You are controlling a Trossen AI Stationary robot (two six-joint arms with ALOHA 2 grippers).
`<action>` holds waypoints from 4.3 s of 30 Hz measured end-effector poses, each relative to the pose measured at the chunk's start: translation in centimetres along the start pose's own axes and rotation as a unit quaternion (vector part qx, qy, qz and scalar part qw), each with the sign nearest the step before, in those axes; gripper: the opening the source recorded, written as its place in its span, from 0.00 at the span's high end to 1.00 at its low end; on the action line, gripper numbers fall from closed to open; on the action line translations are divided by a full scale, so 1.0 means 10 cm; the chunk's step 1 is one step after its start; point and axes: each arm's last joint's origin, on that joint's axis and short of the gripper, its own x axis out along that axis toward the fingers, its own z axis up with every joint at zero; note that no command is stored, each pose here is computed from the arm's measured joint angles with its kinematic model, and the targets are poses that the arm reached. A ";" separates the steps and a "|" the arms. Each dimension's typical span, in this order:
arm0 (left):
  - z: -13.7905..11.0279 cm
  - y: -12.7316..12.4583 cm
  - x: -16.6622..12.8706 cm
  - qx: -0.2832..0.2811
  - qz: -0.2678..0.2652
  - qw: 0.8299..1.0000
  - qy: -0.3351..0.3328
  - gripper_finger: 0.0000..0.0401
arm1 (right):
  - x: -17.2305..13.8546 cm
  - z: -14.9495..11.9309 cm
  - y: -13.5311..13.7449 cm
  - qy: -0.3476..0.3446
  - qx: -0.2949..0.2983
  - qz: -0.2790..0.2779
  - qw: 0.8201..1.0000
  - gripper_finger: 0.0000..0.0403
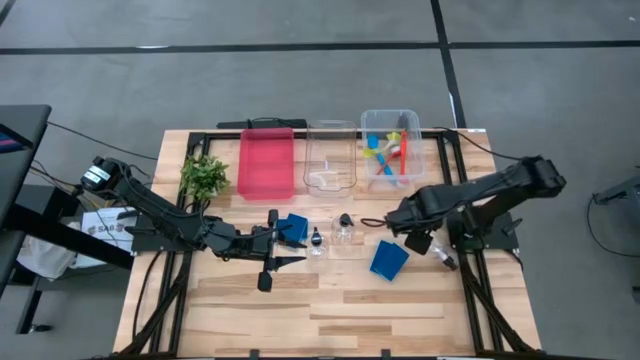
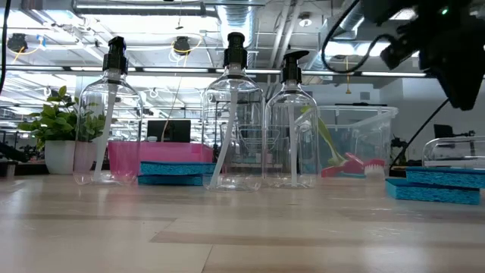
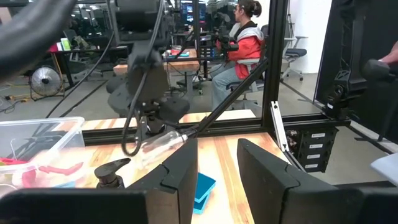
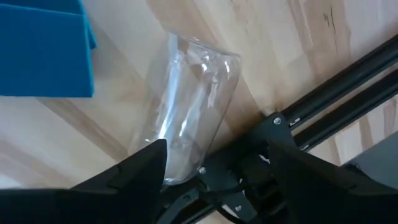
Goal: Pick & Place Kitchen Sink Supplies
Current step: Put the soap dispenser into the transparent bin
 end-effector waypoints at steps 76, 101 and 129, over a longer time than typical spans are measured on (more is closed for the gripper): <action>-0.01 0.00 0.00 -0.001 0.000 1.000 -0.003 0.71 | 0.58 0.05 0.00 -0.036 -0.010 0.138 0.990 0.32; 0.00 0.00 0.00 -0.002 0.000 1.000 -0.005 0.71 | 0.41 -0.07 -0.09 0.024 -0.013 0.092 0.995 0.32; 0.00 0.00 0.00 -0.002 0.000 1.000 -0.005 0.71 | 0.77 -0.47 0.24 0.052 -0.012 0.095 0.994 0.32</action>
